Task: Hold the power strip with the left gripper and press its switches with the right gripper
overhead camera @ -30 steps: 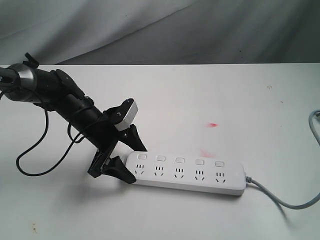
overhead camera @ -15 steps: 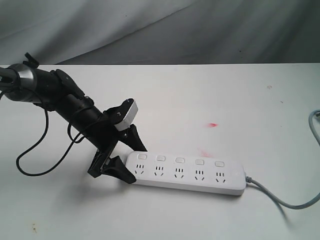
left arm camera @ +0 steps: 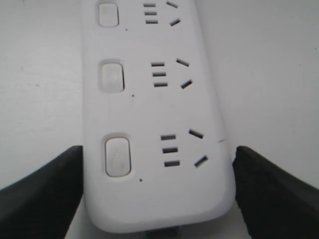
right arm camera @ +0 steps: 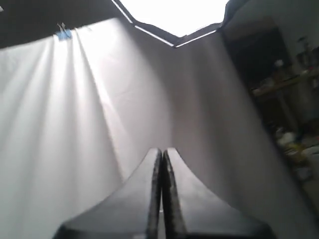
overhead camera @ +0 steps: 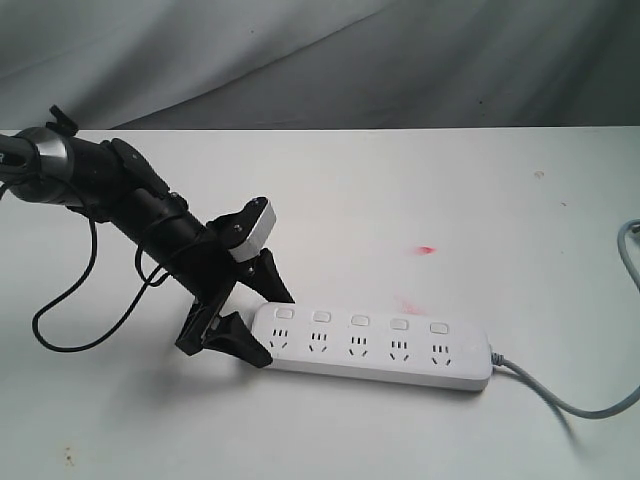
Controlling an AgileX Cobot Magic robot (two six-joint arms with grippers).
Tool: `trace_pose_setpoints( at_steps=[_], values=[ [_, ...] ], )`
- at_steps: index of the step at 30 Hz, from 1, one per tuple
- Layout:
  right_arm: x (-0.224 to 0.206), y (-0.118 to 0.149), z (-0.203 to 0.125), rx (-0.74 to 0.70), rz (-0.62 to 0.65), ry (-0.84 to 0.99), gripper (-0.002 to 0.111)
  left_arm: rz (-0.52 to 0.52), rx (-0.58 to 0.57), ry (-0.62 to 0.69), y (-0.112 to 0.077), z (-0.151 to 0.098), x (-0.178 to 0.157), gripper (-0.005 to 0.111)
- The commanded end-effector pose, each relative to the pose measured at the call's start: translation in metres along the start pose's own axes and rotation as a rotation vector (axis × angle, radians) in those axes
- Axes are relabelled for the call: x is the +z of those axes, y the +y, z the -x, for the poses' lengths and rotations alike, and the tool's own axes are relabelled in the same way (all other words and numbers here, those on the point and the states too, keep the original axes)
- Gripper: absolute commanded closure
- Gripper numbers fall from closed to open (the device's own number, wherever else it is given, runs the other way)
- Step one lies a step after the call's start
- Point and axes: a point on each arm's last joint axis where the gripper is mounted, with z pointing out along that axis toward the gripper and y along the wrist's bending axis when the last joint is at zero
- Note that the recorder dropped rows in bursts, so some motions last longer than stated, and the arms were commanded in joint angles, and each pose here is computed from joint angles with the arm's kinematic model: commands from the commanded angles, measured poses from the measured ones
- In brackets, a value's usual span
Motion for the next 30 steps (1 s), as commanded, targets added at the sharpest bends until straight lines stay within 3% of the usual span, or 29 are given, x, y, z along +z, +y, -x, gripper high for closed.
trace_pose_setpoints(
  at_steps=[1,4,6,7,9,10,13,18,21,25,30],
  values=[
    [0.001,0.020,-0.004,0.464,0.209,0.078,0.108,-0.009,0.005,-0.001,-0.001,0.001,0.003,0.107],
    [0.003,0.028,-0.008,0.803,0.263,0.168,0.108,-0.009,0.005,-0.001,-0.001,0.001,0.003,0.107],
    [0.002,0.030,-0.008,0.866,0.280,0.190,0.108,-0.009,0.005,-0.001,-0.001,0.001,0.003,0.107],
    [0.002,0.032,-0.009,0.770,0.308,0.186,0.108,-0.009,0.005,-0.001,-0.001,0.001,0.003,0.107],
    [-0.002,0.040,-0.012,0.338,0.418,0.169,0.108,-0.009,0.003,-0.001,-0.001,0.001,0.003,0.107],
    [-0.004,0.044,-0.016,0.187,0.474,0.182,0.108,-0.009,0.003,-0.001,-0.001,0.001,0.003,0.107],
    [-0.009,0.049,-0.025,-0.032,0.563,0.242,0.108,-0.009,0.003,-0.001,-0.001,0.001,0.003,0.107],
    [-0.003,0.038,-0.039,-0.440,0.498,0.288,0.108,-0.009,0.003,-0.001,-0.001,0.001,0.003,0.107],
    [0.005,0.026,-0.047,-0.495,0.369,0.368,0.108,-0.007,0.003,0.000,-0.001,0.001,0.003,0.107],
    [0.009,0.006,-0.059,-0.345,0.110,0.539,0.108,-0.007,0.004,0.000,-0.001,0.001,0.003,0.107],
    [0.004,0.001,-0.058,-0.431,0.094,0.563,0.108,-0.007,0.004,0.000,-0.001,0.001,0.003,0.107]
  ],
)
